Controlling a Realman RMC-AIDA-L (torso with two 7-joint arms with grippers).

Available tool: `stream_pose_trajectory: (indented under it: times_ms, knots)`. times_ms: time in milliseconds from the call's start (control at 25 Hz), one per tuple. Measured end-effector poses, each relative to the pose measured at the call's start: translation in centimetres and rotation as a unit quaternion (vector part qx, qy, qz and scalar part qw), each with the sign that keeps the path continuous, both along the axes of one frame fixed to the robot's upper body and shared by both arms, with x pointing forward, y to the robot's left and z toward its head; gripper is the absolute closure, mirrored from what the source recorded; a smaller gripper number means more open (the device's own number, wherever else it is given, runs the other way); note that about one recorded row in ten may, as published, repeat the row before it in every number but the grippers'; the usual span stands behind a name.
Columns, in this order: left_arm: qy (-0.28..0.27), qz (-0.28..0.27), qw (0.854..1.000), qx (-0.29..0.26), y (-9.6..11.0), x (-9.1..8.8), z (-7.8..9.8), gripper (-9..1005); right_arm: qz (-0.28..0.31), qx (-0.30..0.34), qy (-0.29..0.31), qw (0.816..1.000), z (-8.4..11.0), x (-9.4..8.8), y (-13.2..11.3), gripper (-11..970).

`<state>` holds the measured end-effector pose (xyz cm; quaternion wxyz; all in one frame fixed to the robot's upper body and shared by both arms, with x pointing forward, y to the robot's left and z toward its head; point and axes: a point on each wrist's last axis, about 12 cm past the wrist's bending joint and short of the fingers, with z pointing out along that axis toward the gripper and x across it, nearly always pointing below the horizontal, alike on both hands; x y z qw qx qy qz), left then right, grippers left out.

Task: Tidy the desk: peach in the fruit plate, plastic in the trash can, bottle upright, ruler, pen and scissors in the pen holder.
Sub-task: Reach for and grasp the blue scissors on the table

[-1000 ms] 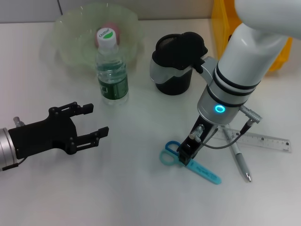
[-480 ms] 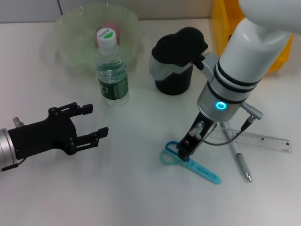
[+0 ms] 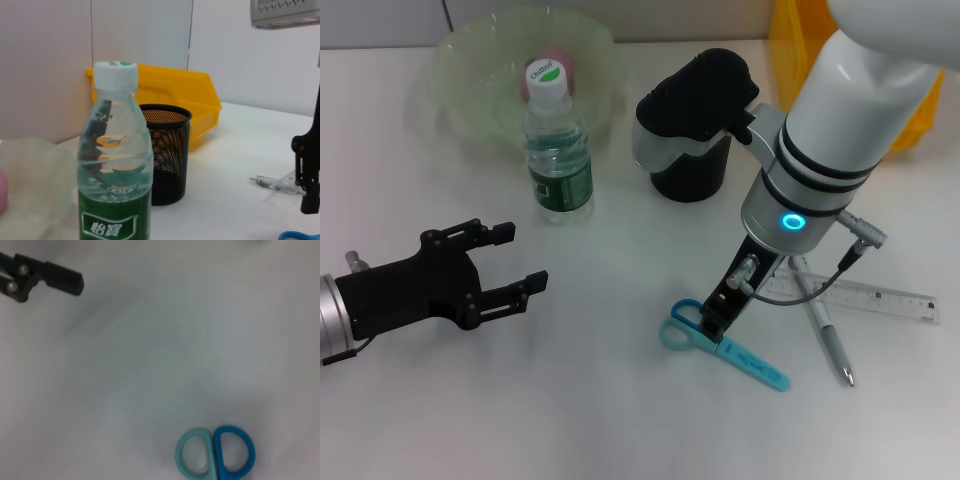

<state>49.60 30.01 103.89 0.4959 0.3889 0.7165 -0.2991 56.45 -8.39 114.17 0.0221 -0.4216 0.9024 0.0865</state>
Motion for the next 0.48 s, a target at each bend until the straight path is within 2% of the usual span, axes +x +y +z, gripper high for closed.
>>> stream_pose_trajectory:
  times_ms: [200,480]
  knots:
    - [0.002,0.003,1.0,0.002,0.06,0.04,-0.1,239,0.011,-0.006,0.0,1.0,-0.18,-0.4,0.16,611]
    - [0.002,0.007,1.0,0.006,0.15,0.12,-0.15,239,0.026,-0.013,-0.004,1.0,-0.52,-0.97,0.43,588]
